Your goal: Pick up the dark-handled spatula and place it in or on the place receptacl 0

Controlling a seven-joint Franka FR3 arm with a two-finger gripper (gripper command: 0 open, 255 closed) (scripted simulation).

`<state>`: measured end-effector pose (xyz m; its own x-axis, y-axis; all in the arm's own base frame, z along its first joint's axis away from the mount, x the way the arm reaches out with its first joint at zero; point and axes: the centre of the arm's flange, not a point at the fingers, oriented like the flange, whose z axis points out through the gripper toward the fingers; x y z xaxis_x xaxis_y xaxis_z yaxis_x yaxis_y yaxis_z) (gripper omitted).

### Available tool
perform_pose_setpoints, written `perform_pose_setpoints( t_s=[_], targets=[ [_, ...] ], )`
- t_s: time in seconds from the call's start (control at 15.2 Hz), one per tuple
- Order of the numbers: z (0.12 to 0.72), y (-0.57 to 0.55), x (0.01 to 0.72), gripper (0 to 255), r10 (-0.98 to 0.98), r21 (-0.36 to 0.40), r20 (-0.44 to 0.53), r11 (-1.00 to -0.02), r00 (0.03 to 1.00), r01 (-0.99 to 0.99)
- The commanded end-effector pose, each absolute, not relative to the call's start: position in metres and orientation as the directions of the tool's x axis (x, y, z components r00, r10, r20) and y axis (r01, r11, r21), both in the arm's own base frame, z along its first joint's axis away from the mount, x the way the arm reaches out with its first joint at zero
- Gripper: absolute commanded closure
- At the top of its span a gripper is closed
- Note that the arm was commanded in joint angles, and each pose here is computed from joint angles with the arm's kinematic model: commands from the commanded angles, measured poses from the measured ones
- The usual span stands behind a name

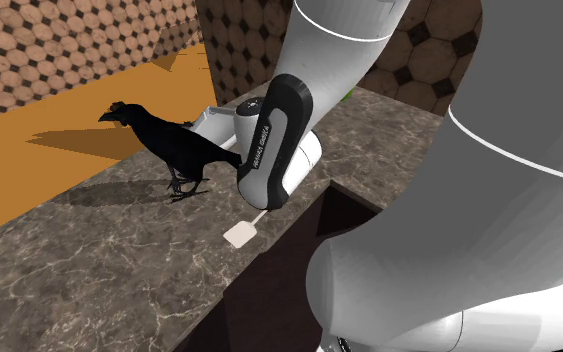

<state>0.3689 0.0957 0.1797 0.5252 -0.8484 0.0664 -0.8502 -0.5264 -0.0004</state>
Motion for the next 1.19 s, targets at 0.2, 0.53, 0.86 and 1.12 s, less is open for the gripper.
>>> perform_pose_setpoints(
  t_s=[0.2, 0.53, 0.86, 1.12],
  targets=[
    [0.18, 0.096, 0.369, 255, -0.848, 0.0, 0.066, -0.526, 0.525, -0.85],
    [0.206, 0.096, 0.369, 255, -0.848, 0.0, 0.066, -0.526, 0.525, -0.85],
    [0.232, 0.096, 0.369, 255, -0.848, 0.0, 0.066, -0.526, 0.525, -0.85],
    [0.254, 0.096, 0.369, 255, -0.848, 0.0, 0.066, -0.526, 0.525, -0.85]
  ],
)
